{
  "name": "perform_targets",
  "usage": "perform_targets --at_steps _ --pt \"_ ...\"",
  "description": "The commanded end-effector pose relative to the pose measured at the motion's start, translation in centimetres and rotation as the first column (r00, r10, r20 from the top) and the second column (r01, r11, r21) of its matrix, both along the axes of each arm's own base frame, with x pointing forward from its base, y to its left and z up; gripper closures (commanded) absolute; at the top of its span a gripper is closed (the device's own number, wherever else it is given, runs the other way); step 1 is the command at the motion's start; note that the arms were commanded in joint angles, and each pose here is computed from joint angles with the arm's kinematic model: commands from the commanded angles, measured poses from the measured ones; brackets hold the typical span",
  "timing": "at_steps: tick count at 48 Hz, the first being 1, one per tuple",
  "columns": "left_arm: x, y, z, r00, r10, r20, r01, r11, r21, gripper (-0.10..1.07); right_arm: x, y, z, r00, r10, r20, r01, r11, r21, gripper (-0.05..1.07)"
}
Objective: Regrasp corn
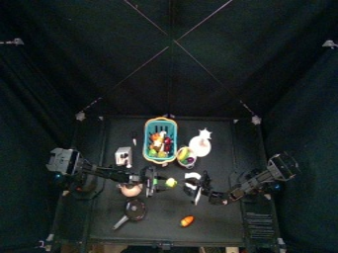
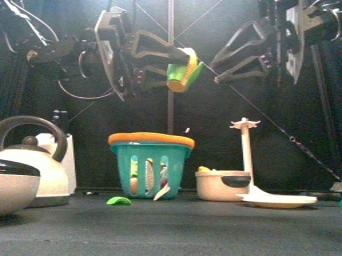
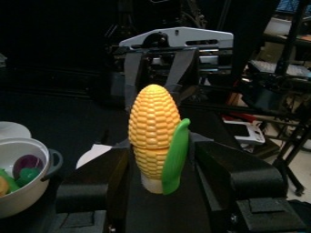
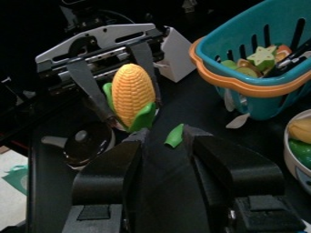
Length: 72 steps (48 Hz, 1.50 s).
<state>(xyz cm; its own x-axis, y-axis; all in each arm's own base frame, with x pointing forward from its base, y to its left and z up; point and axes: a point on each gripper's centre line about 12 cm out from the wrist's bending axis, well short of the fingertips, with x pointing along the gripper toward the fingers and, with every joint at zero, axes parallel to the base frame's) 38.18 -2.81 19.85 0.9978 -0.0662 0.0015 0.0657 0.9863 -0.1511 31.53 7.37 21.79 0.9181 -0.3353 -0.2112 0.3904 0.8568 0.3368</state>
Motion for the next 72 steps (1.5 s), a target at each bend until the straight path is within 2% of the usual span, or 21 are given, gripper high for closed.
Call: perform_targets --at_steps 1,22,36,50,58,65,72 --pt "0.1 0.1 1.0 0.999 0.003 0.035 -0.003 1.0 -0.002 0.3 0.5 0.3 1.4 0.999 -0.006 0.043 0.006 1.0 0.012 0.28" --pt "0.3 0.2 0.9 0.999 0.006 0.034 -0.006 1.0 -0.002 0.3 1.7 0.7 2.1 0.998 -0.015 0.064 0.013 1.0 0.022 0.28" --pt "0.4 0.1 1.0 0.999 0.005 0.037 -0.005 1.0 -0.001 0.3 2.5 -0.1 1.2 0.998 -0.048 0.035 0.047 0.998 0.032 0.29" --pt "0.6 0.0 1.0 0.999 0.003 0.038 -0.003 1.0 -0.002 0.3 3.0 -1.0 1.0 0.995 -0.098 0.023 0.097 0.993 0.073 0.46" --pt "0.8 0.0 0.7 0.999 0.002 0.032 -0.002 1.0 -0.001 0.3 3.2 -1.5 0.9 0.992 -0.127 0.01 0.125 0.986 0.106 0.46" --pt "0.9 0.0 0.4 1.0 0.003 0.025 -0.003 1.0 -0.001 0.3 3.2 -1.2 0.9 0.994 -0.114 0.001 0.113 0.987 0.118 0.45" --pt "0.9 0.0 0.4 1.0 0.003 0.025 -0.003 1.0 -0.001 0.3 3.0 -1.1 1.0 0.994 -0.112 0.001 0.111 0.986 0.127 0.37"
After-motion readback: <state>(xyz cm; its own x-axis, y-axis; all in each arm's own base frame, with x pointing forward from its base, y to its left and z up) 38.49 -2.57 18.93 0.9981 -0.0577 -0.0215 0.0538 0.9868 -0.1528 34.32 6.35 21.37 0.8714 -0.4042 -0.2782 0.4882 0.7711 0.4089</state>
